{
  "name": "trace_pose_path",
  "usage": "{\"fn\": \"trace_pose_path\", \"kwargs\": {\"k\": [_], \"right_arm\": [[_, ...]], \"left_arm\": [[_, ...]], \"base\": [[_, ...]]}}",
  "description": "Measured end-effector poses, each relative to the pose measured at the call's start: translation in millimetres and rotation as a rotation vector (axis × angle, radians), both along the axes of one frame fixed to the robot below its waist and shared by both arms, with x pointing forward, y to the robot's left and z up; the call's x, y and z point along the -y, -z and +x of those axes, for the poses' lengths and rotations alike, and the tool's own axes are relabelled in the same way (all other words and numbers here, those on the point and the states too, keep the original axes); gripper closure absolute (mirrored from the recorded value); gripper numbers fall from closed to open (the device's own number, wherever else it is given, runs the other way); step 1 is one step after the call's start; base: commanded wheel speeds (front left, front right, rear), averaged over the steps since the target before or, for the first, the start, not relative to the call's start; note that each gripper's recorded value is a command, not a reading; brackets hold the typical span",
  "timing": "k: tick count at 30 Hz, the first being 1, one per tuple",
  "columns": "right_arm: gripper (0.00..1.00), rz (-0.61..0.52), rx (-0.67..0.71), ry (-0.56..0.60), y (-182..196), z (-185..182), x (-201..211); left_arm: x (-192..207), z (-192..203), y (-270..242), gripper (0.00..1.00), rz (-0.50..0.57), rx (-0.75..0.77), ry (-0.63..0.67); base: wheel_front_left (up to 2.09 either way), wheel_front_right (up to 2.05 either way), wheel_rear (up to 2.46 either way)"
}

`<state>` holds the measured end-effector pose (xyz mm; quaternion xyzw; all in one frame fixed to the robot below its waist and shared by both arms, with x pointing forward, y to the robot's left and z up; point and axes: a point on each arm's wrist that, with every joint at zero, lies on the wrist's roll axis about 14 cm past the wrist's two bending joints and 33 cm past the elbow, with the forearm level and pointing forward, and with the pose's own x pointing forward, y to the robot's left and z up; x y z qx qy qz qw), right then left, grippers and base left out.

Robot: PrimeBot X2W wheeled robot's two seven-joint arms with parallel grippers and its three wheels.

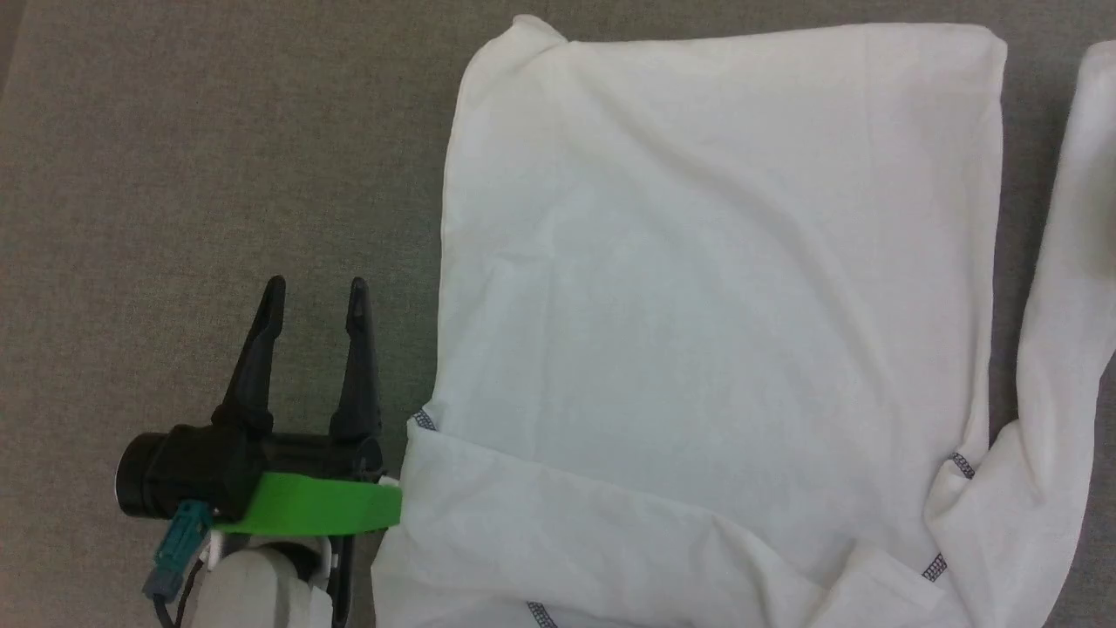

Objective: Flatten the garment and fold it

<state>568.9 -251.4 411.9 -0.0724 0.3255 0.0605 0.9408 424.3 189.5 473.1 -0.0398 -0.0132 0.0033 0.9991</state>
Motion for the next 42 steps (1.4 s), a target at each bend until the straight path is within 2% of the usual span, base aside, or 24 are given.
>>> {"fn": "trace_pose_path", "kwargs": {"k": [5,12,28,35,42], "right_arm": [[1.0,-0.029,0.073,0.09,-28,-13,38],[1.0,-0.024,0.188,0.239,-71,-51,92],[1.0,-0.104,0.252,0.558,-118,-202,205],[1.0,-0.113,0.258,0.628,-122,-245,222],[1.0,-0.11,0.278,0.595,-124,-250,210]], "left_arm": [[-6,-11,-12,0.0,0.003,0.022,-0.016],[-11,-35,-26,0.0,0.004,0.046,-0.03],[-6,-82,-58,0.0,-0.002,0.125,-0.003],[-1,-93,-68,0.0,-0.008,0.153,0.016],[1,-98,-76,0.0,-0.024,0.177,0.025]], "base": [[0.0,0.0,0.0],[0.0,0.0,0.0],[0.0,0.0,0.0],[0.0,0.0,0.0],[0.0,0.0,0.0]]}}
